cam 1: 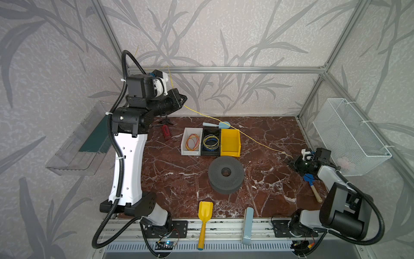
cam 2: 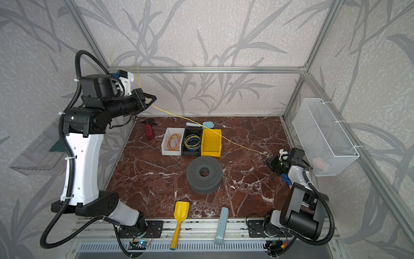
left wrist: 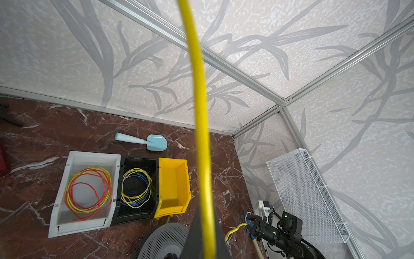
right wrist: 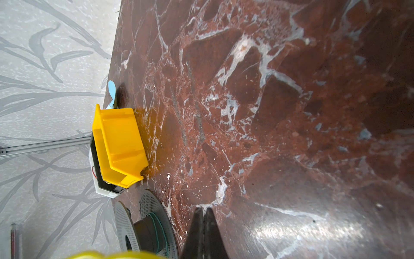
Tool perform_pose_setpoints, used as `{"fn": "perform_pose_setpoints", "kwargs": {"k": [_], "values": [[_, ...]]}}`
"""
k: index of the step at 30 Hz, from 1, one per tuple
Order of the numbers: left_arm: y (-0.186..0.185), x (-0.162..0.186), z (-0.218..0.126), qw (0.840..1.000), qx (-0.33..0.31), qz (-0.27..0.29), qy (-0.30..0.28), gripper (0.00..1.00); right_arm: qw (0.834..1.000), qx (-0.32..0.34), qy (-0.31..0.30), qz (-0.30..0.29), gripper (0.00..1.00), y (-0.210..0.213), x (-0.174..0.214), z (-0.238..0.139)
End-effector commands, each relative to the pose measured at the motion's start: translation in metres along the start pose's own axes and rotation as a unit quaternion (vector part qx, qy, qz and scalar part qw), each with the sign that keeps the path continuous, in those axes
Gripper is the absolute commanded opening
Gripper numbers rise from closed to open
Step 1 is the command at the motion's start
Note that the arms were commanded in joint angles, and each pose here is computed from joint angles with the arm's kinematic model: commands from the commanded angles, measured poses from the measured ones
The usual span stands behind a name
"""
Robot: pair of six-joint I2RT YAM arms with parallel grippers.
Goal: Wrap the cables
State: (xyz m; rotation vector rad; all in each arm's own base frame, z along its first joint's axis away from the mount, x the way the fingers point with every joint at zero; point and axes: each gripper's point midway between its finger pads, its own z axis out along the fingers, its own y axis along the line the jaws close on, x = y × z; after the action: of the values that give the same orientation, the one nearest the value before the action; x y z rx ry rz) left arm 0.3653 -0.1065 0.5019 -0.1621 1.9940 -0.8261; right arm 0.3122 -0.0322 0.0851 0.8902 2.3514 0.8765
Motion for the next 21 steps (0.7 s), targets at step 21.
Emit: {"fn": "perform_pose_setpoints", "kwargs": {"k": [21], "values": [[-0.019, 0.048, -0.007, 0.989, 0.108, -0.009, -0.103, 0.00, 0.945, 0.192, 0.004, -0.265, 0.39, 0.095, -0.031, 0.068]]}}
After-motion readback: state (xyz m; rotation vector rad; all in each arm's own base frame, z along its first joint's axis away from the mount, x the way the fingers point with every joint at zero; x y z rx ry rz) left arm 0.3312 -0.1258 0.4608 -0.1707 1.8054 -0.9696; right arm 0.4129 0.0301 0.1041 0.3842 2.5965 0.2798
